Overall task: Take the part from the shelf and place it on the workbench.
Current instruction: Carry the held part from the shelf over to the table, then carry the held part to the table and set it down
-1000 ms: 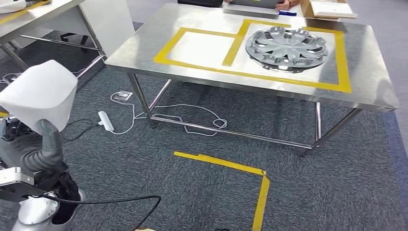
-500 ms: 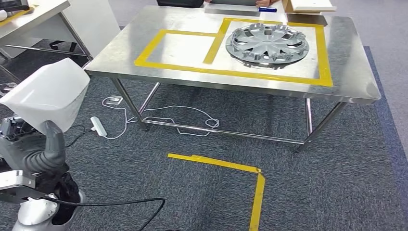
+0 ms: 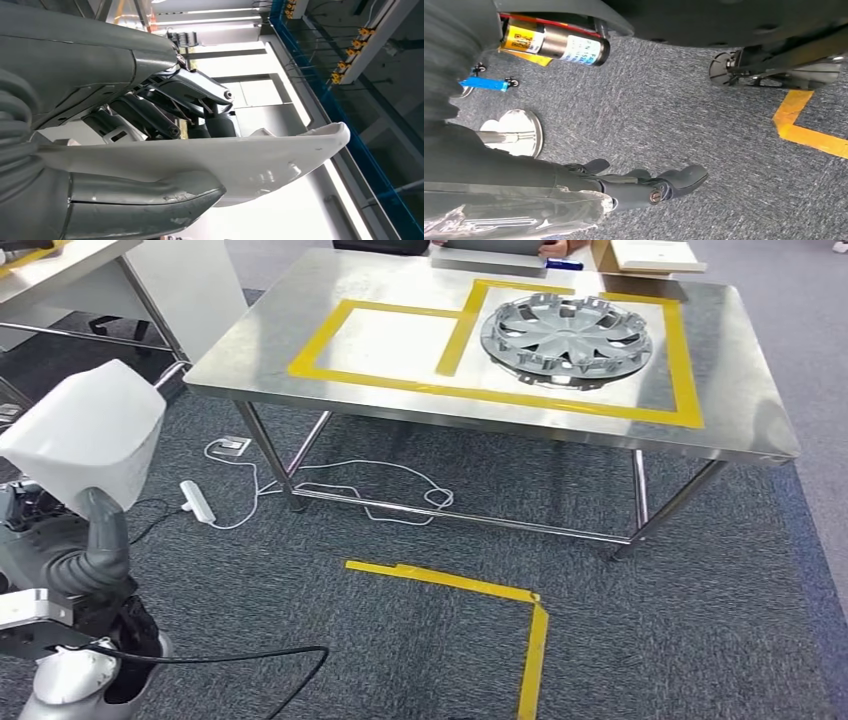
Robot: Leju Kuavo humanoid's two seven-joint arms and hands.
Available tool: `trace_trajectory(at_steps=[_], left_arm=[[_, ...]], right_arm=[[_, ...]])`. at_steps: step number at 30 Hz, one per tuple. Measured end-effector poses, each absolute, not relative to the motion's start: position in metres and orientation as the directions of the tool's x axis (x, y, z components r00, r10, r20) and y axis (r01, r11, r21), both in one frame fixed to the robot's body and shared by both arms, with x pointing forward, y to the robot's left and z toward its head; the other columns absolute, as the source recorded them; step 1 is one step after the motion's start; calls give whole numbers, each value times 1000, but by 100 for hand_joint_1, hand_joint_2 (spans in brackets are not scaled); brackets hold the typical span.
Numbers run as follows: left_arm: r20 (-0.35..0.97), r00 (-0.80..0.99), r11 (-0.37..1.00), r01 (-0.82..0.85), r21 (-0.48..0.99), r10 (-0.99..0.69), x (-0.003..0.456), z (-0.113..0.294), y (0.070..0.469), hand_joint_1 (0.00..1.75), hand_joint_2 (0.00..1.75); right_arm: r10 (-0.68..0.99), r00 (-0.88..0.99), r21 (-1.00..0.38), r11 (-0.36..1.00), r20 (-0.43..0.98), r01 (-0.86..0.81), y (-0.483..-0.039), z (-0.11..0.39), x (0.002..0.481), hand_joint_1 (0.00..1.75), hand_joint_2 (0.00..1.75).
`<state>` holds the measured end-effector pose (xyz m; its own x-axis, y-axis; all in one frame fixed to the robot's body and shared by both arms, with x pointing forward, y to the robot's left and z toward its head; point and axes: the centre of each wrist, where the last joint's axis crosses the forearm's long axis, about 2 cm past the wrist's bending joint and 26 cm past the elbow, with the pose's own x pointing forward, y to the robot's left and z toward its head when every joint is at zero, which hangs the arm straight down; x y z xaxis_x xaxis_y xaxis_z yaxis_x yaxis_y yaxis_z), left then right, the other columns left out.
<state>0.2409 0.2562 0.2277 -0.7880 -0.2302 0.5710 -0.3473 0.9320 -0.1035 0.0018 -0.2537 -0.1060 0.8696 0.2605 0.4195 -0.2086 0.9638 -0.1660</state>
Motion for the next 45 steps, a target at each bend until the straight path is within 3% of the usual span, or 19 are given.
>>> trace_trajectory(at_steps=[45], left_arm=[[588,-781,935,-336,-113,-209,240,228,252,175,175]], right_arm=[[236,882,-144,971,408,-193,-263,-103,-14,0,175]])
